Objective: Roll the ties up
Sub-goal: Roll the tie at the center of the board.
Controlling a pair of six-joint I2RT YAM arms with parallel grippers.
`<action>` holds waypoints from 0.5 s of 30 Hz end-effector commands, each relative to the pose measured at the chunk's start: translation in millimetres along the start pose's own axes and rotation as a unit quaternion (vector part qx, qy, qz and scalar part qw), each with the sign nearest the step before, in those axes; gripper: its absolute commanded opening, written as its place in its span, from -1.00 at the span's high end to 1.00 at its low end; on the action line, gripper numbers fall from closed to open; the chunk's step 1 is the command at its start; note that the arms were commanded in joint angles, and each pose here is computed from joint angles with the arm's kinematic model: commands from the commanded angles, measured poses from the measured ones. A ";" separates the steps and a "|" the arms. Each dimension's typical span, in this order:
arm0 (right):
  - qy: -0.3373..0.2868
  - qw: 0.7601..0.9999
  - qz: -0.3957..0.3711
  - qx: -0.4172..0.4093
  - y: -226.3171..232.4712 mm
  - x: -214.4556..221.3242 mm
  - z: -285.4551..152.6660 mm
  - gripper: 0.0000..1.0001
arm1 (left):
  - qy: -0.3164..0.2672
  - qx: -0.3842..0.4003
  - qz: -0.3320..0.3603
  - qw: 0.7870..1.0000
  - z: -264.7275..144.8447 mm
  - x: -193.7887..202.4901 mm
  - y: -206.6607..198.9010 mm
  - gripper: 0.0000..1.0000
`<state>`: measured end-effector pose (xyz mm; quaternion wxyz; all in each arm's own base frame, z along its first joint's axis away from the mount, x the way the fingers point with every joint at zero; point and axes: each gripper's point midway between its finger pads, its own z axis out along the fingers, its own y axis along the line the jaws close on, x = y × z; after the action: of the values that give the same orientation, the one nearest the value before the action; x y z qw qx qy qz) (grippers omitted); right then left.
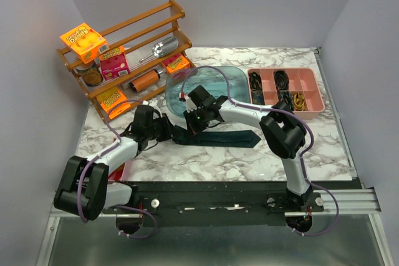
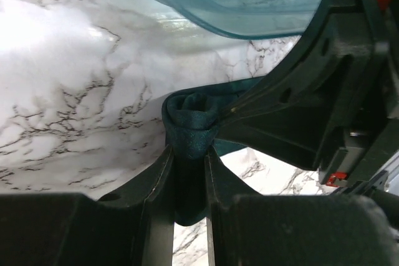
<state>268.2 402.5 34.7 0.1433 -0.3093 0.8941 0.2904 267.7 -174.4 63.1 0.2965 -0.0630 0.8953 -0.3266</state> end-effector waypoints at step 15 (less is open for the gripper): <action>0.005 1.000 0.000 -0.013 11.1 1.1 13.2 0.99 | 0.002 -0.098 0.103 0.990 -2.6 -9.5 -33.8 1.00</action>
<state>263.0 405.2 31.1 0.1370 -0.3103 0.8949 0.2899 263.4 -191.5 79.1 0.3026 -0.0072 0.9257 -0.2269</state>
